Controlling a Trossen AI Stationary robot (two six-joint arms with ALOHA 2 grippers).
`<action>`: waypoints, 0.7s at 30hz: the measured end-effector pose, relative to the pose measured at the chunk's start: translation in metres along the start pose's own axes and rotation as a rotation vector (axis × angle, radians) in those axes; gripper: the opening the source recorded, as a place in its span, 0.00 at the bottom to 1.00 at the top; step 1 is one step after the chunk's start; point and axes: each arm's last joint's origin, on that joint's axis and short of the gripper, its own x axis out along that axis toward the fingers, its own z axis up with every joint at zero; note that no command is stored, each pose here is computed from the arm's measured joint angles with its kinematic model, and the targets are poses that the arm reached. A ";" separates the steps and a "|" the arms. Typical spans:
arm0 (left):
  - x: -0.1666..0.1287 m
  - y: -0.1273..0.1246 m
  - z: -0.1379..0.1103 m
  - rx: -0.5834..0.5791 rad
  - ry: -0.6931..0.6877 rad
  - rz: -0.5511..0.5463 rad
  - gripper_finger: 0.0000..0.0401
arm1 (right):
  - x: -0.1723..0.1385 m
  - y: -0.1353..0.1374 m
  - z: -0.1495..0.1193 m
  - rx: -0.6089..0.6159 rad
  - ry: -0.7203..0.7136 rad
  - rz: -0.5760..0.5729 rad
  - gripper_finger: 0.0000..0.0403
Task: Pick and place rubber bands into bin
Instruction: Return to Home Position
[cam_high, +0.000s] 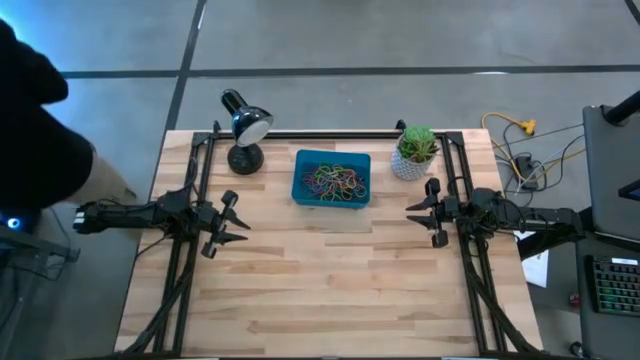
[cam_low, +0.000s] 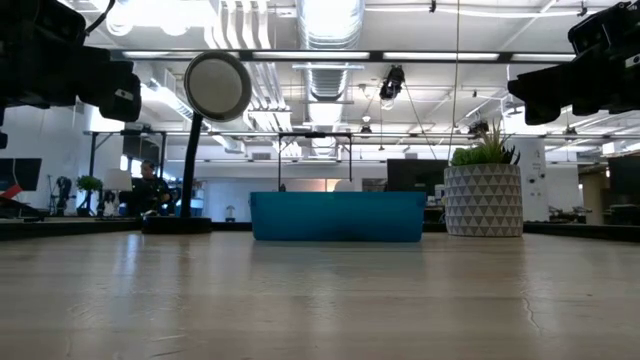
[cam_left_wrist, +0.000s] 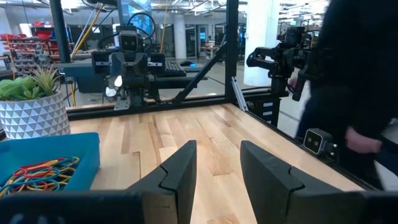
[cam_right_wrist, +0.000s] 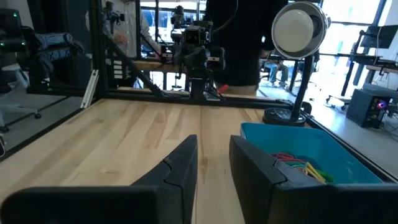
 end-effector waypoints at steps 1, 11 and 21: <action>0.000 0.000 0.000 0.000 0.000 0.000 0.27 | 0.000 0.000 0.000 0.000 0.000 0.000 0.20; 0.000 0.000 0.000 -0.002 0.004 0.001 0.27 | 0.000 0.000 0.000 0.000 0.000 0.000 0.19; 0.000 0.000 0.000 -0.002 0.004 0.000 0.27 | 0.000 0.000 0.000 0.000 0.000 0.000 0.20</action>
